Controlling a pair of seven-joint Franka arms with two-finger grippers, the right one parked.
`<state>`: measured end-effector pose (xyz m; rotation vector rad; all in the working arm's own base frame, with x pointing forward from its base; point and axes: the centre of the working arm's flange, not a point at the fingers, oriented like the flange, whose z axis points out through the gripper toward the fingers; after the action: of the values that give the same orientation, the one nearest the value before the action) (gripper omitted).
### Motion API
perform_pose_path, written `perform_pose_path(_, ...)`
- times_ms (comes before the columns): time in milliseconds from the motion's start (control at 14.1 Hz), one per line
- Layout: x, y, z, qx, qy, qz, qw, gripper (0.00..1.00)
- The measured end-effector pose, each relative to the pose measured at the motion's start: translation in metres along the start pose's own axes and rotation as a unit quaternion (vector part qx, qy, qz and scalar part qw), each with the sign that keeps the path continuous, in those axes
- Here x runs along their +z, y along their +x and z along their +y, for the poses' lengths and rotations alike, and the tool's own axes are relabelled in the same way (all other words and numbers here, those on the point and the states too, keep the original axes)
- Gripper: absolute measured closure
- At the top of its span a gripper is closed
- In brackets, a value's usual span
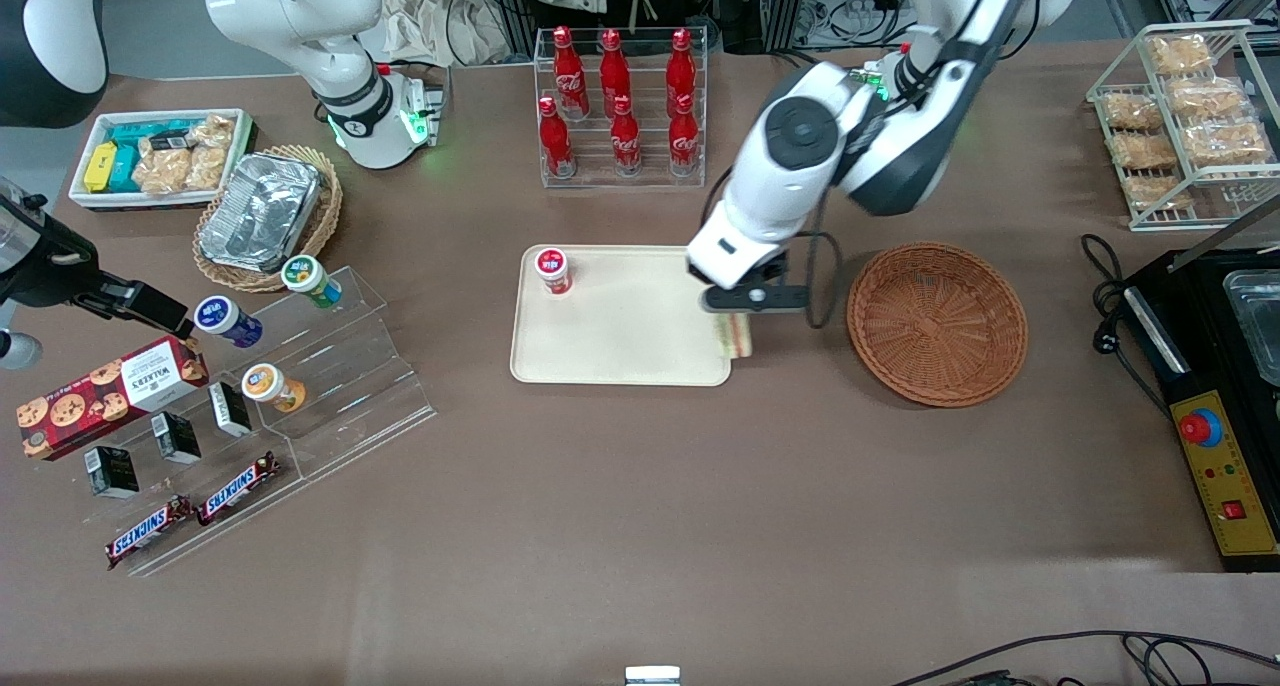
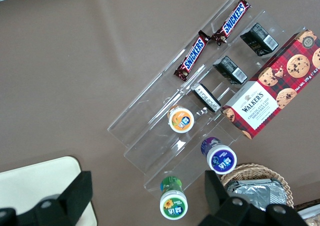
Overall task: Place sandwich from basket to tray
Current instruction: 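Carry the sandwich over the cream tray and lower it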
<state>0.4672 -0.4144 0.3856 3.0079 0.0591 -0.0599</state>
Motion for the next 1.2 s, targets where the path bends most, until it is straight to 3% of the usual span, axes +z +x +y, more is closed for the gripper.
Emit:
perform_pose_path(850,0.106,-0.02,0.017,0.01,0.015,-0.025,0.9995,0.86)
perform_pose_path(1134,0.117,-0.019,0.012,0.019,0.029,-0.022,0.9991,0.87)
perform_pose_path(1205,0.118,-0.019,0.011,0.023,0.033,-0.02,0.999,0.81)
